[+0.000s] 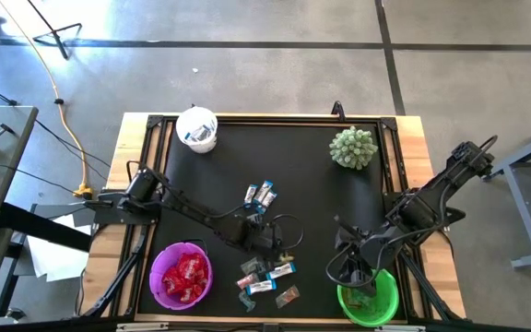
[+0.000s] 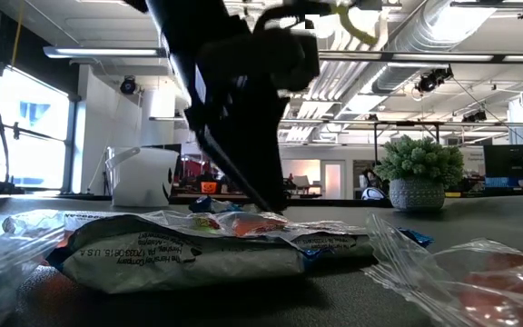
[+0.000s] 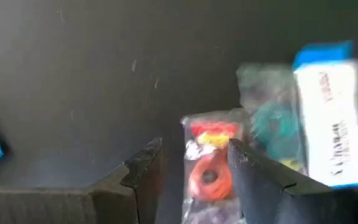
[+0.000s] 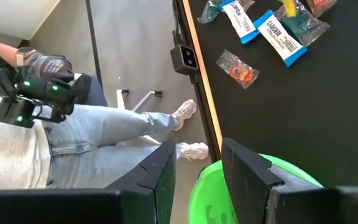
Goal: Sort candy
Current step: Put the orange gummy into the green bucket
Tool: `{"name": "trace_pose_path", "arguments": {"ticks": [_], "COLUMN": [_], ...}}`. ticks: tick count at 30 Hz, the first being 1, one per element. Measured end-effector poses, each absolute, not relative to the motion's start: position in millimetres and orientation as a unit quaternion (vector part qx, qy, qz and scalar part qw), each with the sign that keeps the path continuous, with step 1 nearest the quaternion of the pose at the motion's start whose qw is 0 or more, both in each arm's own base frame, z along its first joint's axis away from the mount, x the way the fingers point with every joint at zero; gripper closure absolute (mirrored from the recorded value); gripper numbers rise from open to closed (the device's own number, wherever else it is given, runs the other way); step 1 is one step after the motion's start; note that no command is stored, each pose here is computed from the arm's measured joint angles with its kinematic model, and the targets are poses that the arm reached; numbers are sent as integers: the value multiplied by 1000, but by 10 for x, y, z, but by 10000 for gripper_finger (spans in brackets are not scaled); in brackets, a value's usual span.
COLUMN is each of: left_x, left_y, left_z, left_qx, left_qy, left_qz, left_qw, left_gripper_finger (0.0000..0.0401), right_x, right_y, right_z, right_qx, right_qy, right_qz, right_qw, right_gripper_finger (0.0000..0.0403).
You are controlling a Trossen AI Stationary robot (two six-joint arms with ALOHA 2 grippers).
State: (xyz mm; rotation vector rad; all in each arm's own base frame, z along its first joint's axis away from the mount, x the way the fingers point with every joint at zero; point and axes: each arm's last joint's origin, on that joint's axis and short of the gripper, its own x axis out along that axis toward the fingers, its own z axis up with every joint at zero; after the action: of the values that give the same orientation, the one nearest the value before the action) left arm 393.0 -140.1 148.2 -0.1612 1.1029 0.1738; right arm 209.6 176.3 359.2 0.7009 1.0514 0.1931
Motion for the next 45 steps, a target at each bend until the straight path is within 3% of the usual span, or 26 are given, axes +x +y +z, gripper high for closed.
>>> {"name": "trace_pose_path", "arguments": {"ticks": [7, 12, 21, 26, 35, 45], "left_x": [3929, 3930, 3924, 3914, 3911, 3482], "left_y": [-1452, -1461, -1435, -1432, -1298, -1041], "left_z": [1313, 1281, 1332, 1411, 2213, 3409], "left_qx": [-83, -85, -102, -121, -127, -121], "left_qy": [551, 541, 536, 526, 410, 188], "left_qz": [64, 96, 106, 115, 153, 277], "left_qw": [828, 831, 831, 834, 890, 934], "left_gripper_finger": [236, 245, 384, 389, 398, 400], "right_x": [2090, 2091, 2091, 2091, 2104, 2161], "right_y": [1759, 1758, 1757, 1757, 1743, 1665], "right_z": [3589, 3589, 3589, 3588, 3588, 3645], "right_qx": [326, 326, 326, 324, 298, 200], "right_qy": [493, 493, 494, 493, 475, 362], "right_qz": [89, 89, 89, 90, 81, 4], "right_qw": [802, 802, 801, 802, 824, 910], "right_gripper_finger": [281, 281, 281, 281, 281, 281]}}
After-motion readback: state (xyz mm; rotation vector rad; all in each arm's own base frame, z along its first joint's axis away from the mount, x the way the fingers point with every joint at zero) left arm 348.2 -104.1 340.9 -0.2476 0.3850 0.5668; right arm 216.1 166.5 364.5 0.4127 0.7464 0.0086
